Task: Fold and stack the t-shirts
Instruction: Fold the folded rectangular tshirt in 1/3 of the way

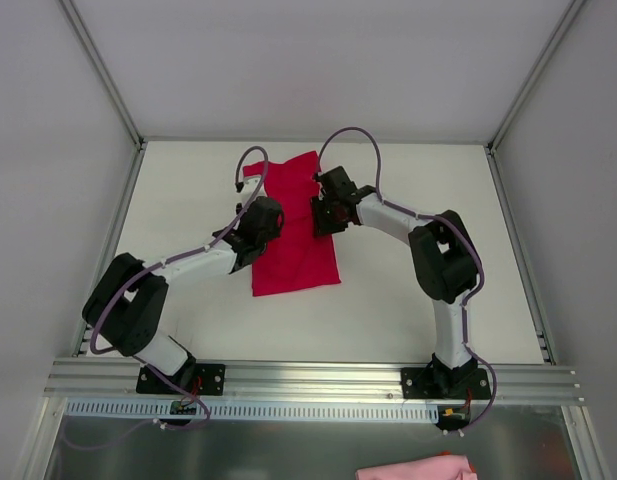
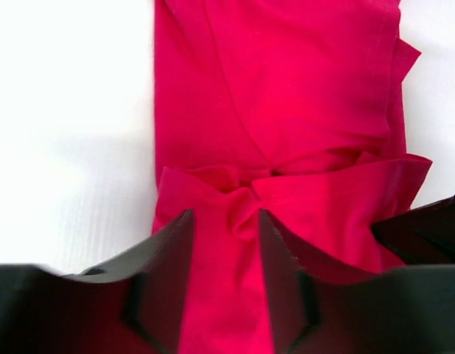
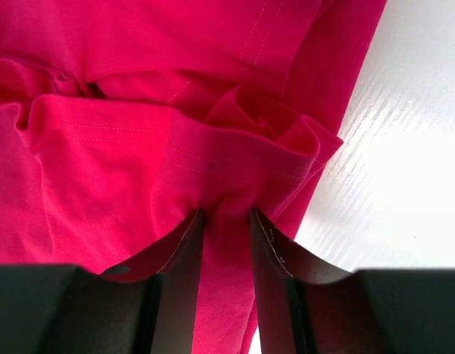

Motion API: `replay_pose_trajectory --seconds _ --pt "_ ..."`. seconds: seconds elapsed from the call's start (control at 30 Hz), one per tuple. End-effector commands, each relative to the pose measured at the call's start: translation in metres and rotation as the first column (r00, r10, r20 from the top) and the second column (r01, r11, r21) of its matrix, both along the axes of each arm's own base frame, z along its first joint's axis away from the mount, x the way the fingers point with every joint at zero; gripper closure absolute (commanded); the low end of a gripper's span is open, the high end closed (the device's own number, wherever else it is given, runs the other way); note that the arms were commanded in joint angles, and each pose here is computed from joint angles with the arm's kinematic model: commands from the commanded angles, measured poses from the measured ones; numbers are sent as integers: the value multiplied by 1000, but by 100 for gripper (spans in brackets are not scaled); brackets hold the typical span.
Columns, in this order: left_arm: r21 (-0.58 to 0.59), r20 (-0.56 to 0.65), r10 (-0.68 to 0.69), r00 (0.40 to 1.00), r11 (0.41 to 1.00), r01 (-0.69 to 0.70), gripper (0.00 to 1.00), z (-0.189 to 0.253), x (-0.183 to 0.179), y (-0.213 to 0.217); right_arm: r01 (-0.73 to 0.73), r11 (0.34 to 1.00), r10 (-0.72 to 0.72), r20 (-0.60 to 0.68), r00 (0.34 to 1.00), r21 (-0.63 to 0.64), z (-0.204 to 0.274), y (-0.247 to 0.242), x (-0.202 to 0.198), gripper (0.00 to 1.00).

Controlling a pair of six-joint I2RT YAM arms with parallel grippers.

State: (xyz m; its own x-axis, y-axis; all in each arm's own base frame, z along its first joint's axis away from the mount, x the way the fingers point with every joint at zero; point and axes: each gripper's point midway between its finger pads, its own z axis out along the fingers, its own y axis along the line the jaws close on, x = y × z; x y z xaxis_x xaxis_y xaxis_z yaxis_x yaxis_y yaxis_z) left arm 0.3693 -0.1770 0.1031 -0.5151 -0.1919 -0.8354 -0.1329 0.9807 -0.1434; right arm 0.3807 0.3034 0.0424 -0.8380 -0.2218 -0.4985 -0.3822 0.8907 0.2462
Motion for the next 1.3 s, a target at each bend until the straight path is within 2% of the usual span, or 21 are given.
replay_pose_trajectory --seconds 0.0,0.03,0.1,0.3,0.4,0.47,0.6,0.63,0.83,0.97,1.03,1.27 --pt "3 8 -40 999 999 40 66 -11 6 -9 -27 999 27 25 999 23 12 8 -4 65" --pt "3 0 -39 999 999 39 78 -15 7 -10 -28 999 27 25 999 21 12 7 -4 65" --pt "14 -25 -56 998 998 57 83 -24 9 -16 -26 1000 26 24 999 14 11 5 -4 65" --pt "49 -58 -51 997 997 54 68 -41 18 -19 -17 1000 17 27 999 -6 11 1 -4 65" --pt "72 -72 -41 997 996 46 68 -48 22 -19 1 999 0 41 999 -41 15 -6 -4 65" --pt "76 -73 -34 997 996 40 67 -50 23 -19 51 986 -36 93 995 -156 18 -30 1 65" --pt "84 -80 -26 996 996 33 67 -54 22 -17 114 961 -75 161 984 -252 37 -57 3 65" --pt "87 -80 -24 996 996 31 67 -54 22 -16 151 941 -99 181 979 -302 38 -70 3 65" --pt "95 -73 1 997 995 6 67 -48 19 -9 270 867 -156 288 945 -419 58 -104 12 64" --pt "98 -72 2 997 995 5 67 -47 18 -8 277 877 -152 320 935 -393 66 -104 12 65" --pt "113 -74 20 997 993 -11 67 -48 17 -3 268 904 -155 328 932 -333 70 -97 12 65" --pt "147 -77 95 992 986 -83 68 -48 7 16 162 961 -97 274 957 -223 77 -74 -4 64"
